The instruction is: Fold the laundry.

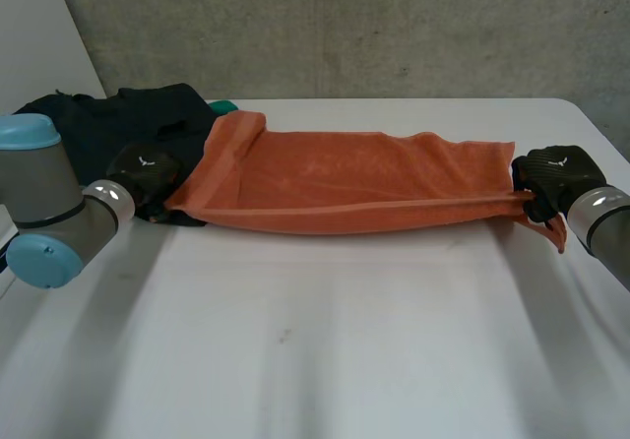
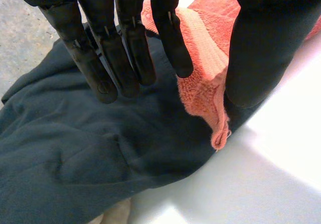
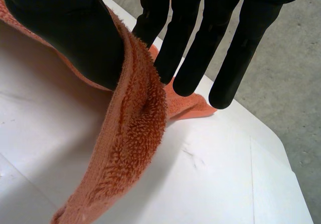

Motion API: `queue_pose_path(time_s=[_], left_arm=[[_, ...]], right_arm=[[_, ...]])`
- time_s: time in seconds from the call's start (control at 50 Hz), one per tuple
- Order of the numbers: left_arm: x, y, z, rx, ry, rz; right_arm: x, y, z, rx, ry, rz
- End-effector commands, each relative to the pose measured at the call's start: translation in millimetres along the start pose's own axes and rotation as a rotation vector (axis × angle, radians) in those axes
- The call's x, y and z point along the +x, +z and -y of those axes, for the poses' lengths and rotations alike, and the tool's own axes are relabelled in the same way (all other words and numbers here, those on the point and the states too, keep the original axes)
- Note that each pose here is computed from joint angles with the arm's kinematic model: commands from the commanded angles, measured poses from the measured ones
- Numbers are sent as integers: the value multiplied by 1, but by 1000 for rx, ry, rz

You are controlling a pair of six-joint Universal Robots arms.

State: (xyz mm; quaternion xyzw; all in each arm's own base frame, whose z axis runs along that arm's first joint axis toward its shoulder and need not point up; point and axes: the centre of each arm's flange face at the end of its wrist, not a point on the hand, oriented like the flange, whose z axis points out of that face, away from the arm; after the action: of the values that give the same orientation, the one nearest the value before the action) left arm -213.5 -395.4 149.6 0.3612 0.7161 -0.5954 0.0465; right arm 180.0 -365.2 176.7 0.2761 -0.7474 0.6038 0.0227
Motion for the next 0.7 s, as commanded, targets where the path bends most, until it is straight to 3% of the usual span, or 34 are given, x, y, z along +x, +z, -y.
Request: queue_pose_path(time_s=[0.02,0.42,0.6,0.7], left_arm=[[2,0,2,15,15,-12],[-3,-15,18,9,12,-27],[-6,-22,23,5,19,-23],[-10,-47,37,-20,37,-41]], right_arm=[[-4,-1,1,-3,-6,12],[13,2,-15,-153,-36,105],[19,-1,-15,-158,-29,93],[32,-19,-2,-164,-53,53]])
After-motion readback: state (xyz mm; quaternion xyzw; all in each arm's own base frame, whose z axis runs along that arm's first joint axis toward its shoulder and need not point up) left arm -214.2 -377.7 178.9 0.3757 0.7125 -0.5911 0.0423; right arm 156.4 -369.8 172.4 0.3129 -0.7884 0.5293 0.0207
